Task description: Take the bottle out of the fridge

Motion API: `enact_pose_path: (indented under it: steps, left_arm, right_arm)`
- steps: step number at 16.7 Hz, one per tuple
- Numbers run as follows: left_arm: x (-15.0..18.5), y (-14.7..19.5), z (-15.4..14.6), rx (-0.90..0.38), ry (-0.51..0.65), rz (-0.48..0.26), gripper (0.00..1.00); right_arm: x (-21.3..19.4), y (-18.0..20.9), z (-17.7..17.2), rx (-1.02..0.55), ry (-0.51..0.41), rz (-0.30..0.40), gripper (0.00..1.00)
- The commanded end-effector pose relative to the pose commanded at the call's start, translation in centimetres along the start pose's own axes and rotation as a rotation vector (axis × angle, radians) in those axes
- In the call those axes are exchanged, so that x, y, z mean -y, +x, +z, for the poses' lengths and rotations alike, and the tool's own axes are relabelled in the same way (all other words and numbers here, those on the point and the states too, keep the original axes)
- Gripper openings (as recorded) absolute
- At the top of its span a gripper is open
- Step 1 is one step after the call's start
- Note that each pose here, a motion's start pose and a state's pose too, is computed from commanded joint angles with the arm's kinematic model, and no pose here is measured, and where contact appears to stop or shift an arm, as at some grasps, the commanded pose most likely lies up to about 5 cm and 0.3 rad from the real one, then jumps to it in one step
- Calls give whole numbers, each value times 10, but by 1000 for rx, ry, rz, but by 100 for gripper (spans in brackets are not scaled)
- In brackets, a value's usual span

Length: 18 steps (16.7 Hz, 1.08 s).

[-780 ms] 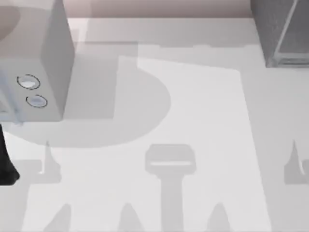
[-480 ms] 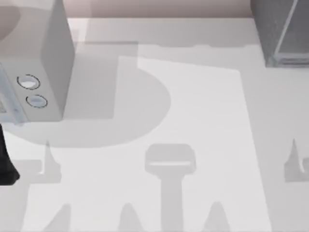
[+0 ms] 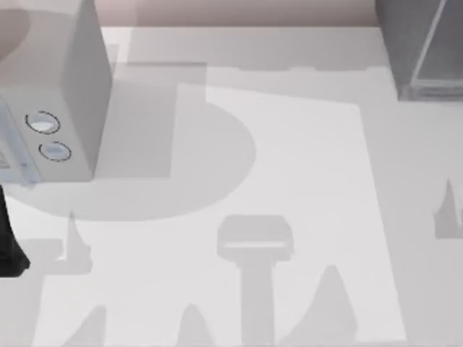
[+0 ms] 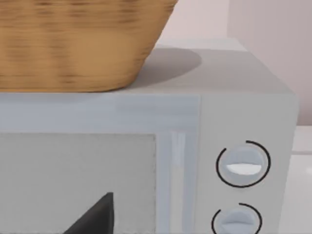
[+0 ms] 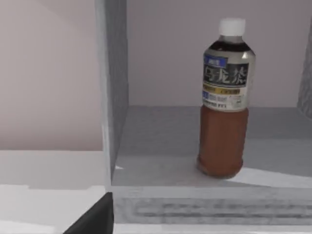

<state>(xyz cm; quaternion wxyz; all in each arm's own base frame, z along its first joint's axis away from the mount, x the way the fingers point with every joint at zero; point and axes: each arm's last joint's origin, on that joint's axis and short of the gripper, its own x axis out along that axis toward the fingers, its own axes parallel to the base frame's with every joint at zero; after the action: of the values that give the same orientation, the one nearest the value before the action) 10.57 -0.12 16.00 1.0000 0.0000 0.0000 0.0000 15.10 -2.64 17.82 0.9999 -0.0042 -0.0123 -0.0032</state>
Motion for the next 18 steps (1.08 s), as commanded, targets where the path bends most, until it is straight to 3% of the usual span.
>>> enact_pose_path:
  steps: [8, 18]
  left_arm:
    - [0, 0, 0, 0, 0, 0, 100]
    - [0, 0, 0, 0, 0, 0, 100]
  right_arm:
    - [46, 43, -42, -62, 24, 3, 100]
    - [75, 52, -70, -25, 8, 6, 100]
